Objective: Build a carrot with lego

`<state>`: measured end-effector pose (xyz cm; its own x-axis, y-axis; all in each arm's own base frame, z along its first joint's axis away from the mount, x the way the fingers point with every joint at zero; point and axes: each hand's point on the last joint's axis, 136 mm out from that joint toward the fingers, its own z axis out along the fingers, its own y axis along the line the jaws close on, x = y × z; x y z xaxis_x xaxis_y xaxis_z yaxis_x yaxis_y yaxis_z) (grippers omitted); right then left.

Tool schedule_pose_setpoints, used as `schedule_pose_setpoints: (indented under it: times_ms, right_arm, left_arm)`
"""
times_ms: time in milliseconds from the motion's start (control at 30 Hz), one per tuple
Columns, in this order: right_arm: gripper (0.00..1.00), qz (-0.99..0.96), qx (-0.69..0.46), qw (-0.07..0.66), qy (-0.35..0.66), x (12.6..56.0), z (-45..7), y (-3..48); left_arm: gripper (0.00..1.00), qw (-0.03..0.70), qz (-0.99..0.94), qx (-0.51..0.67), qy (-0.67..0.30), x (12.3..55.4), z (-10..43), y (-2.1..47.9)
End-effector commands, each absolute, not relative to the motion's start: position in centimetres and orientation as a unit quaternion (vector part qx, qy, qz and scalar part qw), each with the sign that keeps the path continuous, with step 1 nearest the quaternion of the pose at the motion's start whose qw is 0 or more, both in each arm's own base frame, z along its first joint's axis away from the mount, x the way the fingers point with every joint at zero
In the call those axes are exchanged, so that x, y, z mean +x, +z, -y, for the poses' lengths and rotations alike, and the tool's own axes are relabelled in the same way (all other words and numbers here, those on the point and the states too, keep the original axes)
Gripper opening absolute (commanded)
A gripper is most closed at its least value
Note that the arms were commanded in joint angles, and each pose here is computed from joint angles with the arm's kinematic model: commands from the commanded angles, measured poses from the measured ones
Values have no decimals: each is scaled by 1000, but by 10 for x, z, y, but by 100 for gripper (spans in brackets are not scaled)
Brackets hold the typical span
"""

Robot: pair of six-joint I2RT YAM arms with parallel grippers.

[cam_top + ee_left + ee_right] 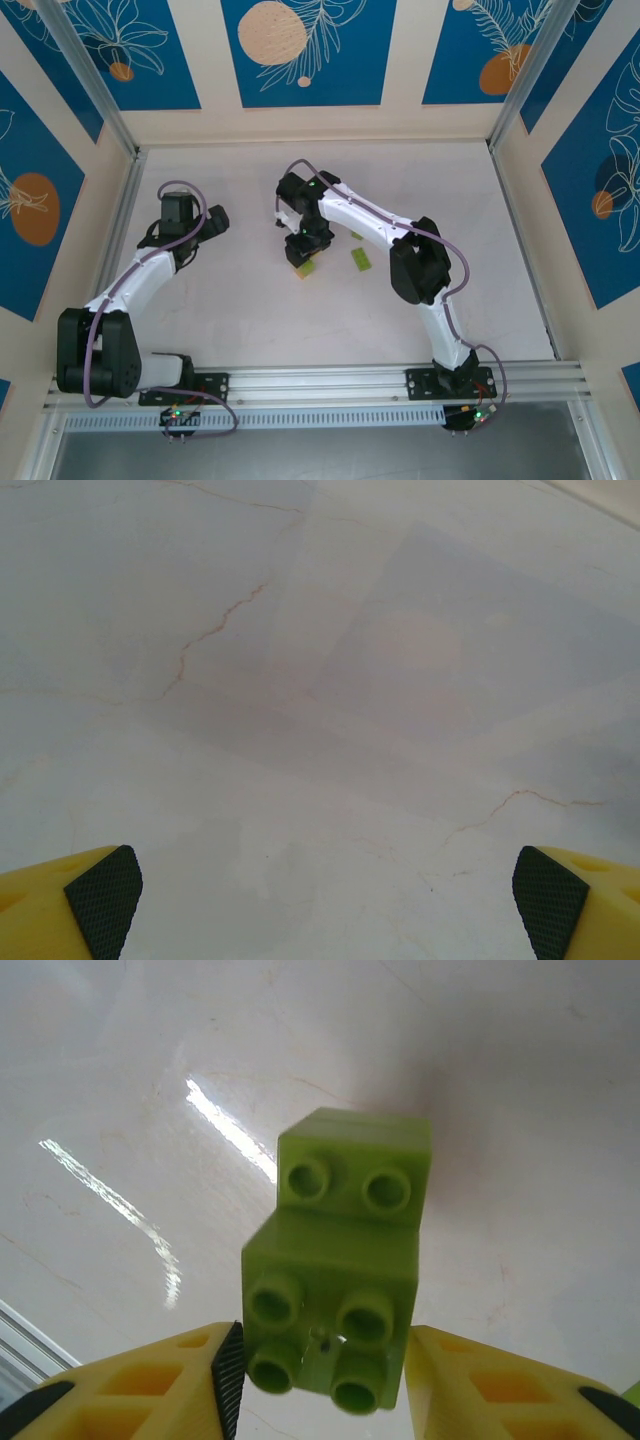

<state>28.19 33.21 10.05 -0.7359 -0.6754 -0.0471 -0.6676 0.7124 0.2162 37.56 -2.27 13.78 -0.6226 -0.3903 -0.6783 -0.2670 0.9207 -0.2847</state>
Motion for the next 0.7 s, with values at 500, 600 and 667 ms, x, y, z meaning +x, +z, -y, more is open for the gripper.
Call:
schedule_pose_setpoints:
  times_ms: [500,600,667]
  right_arm:
    - [65,944,278,-135,-110,324,-293,184]
    - [65,956,250,-125,-93,328,-265,171]
    - [65,963,237,-108,-73,327,-246,150]
  left_arm:
    - [98,409,-890,-179,-88,379,24,152]
    - [98,414,-888,-178,-89,379,24,156]
    - [98,415,-888,-178,-87,379,23,158]
